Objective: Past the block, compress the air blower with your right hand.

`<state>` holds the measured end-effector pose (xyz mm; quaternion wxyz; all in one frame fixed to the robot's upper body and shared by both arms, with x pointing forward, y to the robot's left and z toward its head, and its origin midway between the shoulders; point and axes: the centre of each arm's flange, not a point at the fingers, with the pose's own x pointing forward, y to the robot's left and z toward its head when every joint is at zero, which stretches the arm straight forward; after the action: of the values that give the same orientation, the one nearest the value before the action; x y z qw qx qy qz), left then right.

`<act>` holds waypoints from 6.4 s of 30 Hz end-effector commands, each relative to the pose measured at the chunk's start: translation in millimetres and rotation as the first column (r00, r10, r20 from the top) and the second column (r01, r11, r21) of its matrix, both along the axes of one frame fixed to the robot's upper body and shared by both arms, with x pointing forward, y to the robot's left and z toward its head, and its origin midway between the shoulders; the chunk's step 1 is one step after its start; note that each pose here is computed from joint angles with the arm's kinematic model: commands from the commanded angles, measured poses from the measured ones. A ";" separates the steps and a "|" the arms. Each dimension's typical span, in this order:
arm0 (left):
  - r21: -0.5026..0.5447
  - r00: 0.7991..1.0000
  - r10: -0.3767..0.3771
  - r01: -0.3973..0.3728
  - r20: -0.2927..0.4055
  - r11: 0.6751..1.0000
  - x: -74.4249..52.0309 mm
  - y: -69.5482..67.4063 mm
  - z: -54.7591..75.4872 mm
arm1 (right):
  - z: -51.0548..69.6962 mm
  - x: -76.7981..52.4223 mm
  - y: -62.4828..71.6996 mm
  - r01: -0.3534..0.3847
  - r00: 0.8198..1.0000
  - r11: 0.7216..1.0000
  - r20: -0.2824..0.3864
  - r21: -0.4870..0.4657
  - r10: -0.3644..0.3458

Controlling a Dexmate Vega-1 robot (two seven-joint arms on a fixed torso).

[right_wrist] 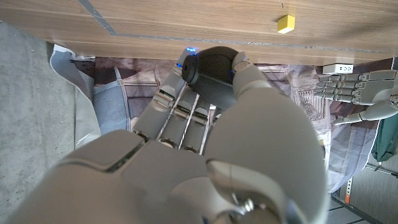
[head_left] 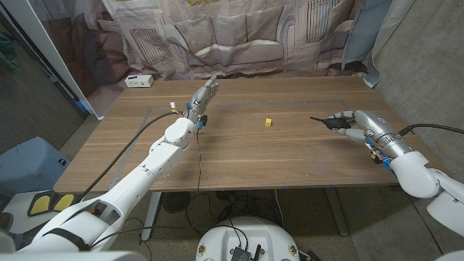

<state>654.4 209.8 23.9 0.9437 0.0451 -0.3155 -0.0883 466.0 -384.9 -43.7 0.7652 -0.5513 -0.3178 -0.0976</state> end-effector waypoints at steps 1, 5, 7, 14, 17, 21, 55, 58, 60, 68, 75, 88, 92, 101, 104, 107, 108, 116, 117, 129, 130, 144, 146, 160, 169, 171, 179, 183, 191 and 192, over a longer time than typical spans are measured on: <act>0.007 1.000 0.002 -0.002 -0.001 1.000 -1.0 -3.9 1.4 | -1.5 1.4 -3.0 -0.010 1.000 1.000 0.009 0.029 0.010; 0.008 1.000 0.002 -0.002 -0.004 1.000 -1.4 -4.3 0.8 | -1.0 2.1 -3.4 -0.014 1.000 0.999 0.009 0.029 0.014; 0.007 1.000 0.004 -0.004 -0.005 1.000 -1.7 -4.3 0.1 | -0.6 2.6 -3.6 -0.019 1.000 0.999 0.007 0.033 0.019; 0.008 1.000 0.008 -0.008 -0.007 1.000 -3.0 -3.4 -1.0 | 0.6 4.8 -4.4 -0.036 0.999 0.999 -0.001 0.040 0.036; 0.006 1.000 0.010 -0.010 -0.006 1.000 -3.6 -2.5 -0.8 | 1.1 5.4 -4.3 -0.041 0.999 0.998 -0.001 0.041 0.041; 0.007 1.000 0.012 -0.012 -0.003 1.000 -4.2 -1.7 -0.2 | 2.9 6.1 -3.2 -0.044 0.999 0.998 -0.005 0.044 0.044; -0.010 1.000 0.012 -0.012 -0.003 1.000 0.7 6.3 -2.2 | 4.4 1.9 0.9 -0.029 0.999 0.998 0.028 0.048 0.028; -0.013 1.000 0.014 -0.014 -0.003 1.000 0.7 7.3 -2.1 | 4.4 1.9 1.2 -0.028 0.999 0.999 0.025 0.045 0.027; -0.011 1.000 0.016 -0.016 -0.002 1.000 0.7 7.8 -2.0 | 4.3 2.1 1.3 -0.027 0.999 0.999 0.021 0.044 0.026; -0.009 1.000 0.021 -0.021 -0.003 1.000 -0.1 9.7 -0.9 | 4.3 2.4 1.8 -0.020 1.000 0.999 0.011 0.034 0.020; -0.013 1.000 0.024 -0.024 -0.003 1.000 -0.6 10.6 -0.8 | 6.8 2.8 3.6 -0.024 1.000 1.000 0.015 0.020 0.024; -0.017 0.999 0.034 -0.034 -0.004 0.999 -2.8 14.6 -0.1 | 9.4 5.0 4.8 -0.024 1.000 1.000 0.001 0.005 0.024; -0.019 0.999 0.032 -0.032 -0.002 0.999 -1.7 13.9 0.6 | 10.3 4.2 4.6 -0.023 1.000 1.000 0.002 0.004 0.023; -0.020 1.000 0.023 -0.024 -0.007 1.000 2.3 11.8 -0.9 | 9.7 0.5 4.4 -0.017 1.000 1.000 -0.004 0.001 0.017; -0.021 1.000 0.021 -0.021 -0.007 1.000 3.1 11.4 -1.4 | 9.5 -0.6 4.2 -0.015 1.000 1.000 -0.004 0.003 0.015; -0.021 1.000 0.021 -0.021 -0.009 1.000 3.8 11.4 -1.9 | 9.4 -1.8 4.0 -0.013 1.000 1.000 -0.007 0.001 0.013; -0.022 1.000 0.020 -0.021 -0.010 1.000 3.9 11.4 -2.0 | 9.3 -2.2 4.0 -0.013 1.000 1.000 -0.009 0.001 0.013; -0.022 1.000 0.020 -0.020 -0.007 1.000 3.4 11.8 -1.7 | 9.9 -3.4 4.6 -0.018 1.000 1.000 -0.022 -0.008 0.018; -0.022 1.000 0.021 -0.021 -0.006 1.000 3.1 12.0 -1.6 | 9.7 -3.7 4.5 -0.018 1.000 1.000 -0.024 -0.008 0.018; -0.020 1.000 0.023 -0.023 0.003 1.000 0.1 11.5 -0.3 | 6.5 -7.6 2.5 -0.016 0.998 1.000 -0.066 -0.009 0.015; -0.020 1.000 0.023 -0.023 0.002 1.000 0.0 11.3 -0.3 | 5.9 -7.8 2.4 -0.016 0.998 1.000 -0.069 -0.010 0.015; -0.031 1.000 0.024 -0.024 0.009 0.999 -1.7 10.4 -2.3 | -0.5 -9.6 2.5 -0.020 0.994 1.000 -0.110 -0.011 0.019; -0.031 1.000 0.022 -0.022 0.008 0.999 -1.4 10.1 -2.8 | -1.5 -9.5 2.2 -0.018 0.993 1.000 -0.117 -0.009 0.017; -0.026 1.000 0.014 -0.013 0.006 1.000 2.7 6.8 -2.2 | -9.7 -6.2 1.9 -0.014 0.987 1.000 -0.162 -0.005 0.013; -0.023 1.000 0.003 -0.003 0.004 1.000 7.2 2.9 0.1 | -19.5 -2.8 5.4 -0.034 0.977 0.999 -0.209 0.006 0.035; -0.021 1.000 0.002 -0.002 0.005 1.000 8.0 2.0 0.7 | -22.0 -1.5 6.8 -0.040 0.975 0.999 -0.220 0.006 0.040; -0.025 1.000 -0.002 0.002 0.009 1.000 8.9 0.4 2.5 | -27.9 2.0 10.5 -0.036 0.970 0.999 -0.242 0.002 0.035; -0.025 1.000 -0.003 0.004 0.009 1.000 8.9 -0.4 2.7 | -30.1 3.2 10.9 -0.039 0.968 0.999 -0.247 0.007 0.039; -0.023 1.000 -0.006 0.007 0.014 1.000 7.8 -1.9 4.2 | -36.6 6.0 10.9 -0.038 0.963 0.999 -0.268 0.008 0.038; -0.022 1.000 -0.008 0.008 0.015 1.000 7.7 -2.2 4.2 | -37.5 6.4 10.6 -0.036 0.961 0.999 -0.273 0.009 0.037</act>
<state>662.6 210.3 26.0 0.9429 0.0342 -0.3203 -0.0847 468.3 -375.3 -72.3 0.8005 -0.5523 -0.2323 -0.0155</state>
